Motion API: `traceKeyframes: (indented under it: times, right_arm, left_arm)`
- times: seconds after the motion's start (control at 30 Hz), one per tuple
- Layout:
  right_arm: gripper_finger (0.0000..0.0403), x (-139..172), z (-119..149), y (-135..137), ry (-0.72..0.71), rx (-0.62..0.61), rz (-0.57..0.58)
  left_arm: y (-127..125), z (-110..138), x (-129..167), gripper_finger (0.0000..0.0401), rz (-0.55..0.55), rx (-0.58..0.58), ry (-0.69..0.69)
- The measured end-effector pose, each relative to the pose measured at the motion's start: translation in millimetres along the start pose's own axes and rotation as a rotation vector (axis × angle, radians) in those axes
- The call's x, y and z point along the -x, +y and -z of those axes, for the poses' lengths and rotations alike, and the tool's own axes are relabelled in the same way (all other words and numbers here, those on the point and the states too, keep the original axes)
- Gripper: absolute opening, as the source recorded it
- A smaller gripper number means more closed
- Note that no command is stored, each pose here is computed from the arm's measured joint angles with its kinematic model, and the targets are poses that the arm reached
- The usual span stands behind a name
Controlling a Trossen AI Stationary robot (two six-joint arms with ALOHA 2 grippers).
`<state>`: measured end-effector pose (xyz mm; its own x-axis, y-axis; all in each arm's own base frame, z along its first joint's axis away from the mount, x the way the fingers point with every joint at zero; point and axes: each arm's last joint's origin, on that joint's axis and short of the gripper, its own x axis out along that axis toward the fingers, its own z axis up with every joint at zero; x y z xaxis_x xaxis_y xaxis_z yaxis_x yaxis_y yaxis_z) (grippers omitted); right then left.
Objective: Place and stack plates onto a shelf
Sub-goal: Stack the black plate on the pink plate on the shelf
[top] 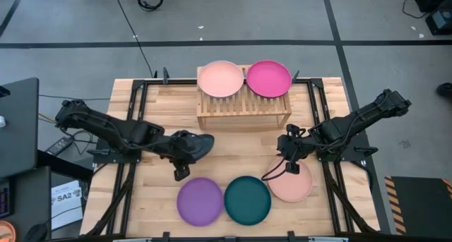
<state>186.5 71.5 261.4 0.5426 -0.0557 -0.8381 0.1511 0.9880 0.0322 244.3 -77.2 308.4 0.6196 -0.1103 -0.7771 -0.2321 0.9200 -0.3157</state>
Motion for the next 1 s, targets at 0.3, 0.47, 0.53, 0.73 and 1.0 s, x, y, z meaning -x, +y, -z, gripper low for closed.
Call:
traceKeyframes:
  times: [0.3, 0.47, 0.53, 0.73, 1.0]
  right_arm:
    - [0.0105, 1.1, -13.0, 6.8, -0.135, 0.095, -0.062]
    - [0.0105, 5.0, -28.5, 13.3, -0.306, 0.229, -0.104]
    - [0.0105, 7.8, -35.3, 16.1, -0.385, 0.262, -0.119]
    - [0.0105, 16.9, -57.3, 15.4, -0.611, 0.279, -0.126]
    - [0.0105, 21.2, -78.3, -2.4, -0.759, 0.289, -0.207]
  left_arm:
    - [-15.8, -2.5, 5.1, 0.0020, 0.084, -0.112, -0.062]
    - [-21.1, -6.3, 6.1, 0.0020, 0.120, -0.191, -0.119]
    - [-22.5, -8.1, 6.5, 0.0020, 0.129, -0.223, -0.142]
    - [-27.0, -14.0, 8.3, 0.0020, 0.161, -0.324, -0.218]
    - [-29.1, -16.8, 9.4, 0.0020, 0.169, -0.410, -0.259]
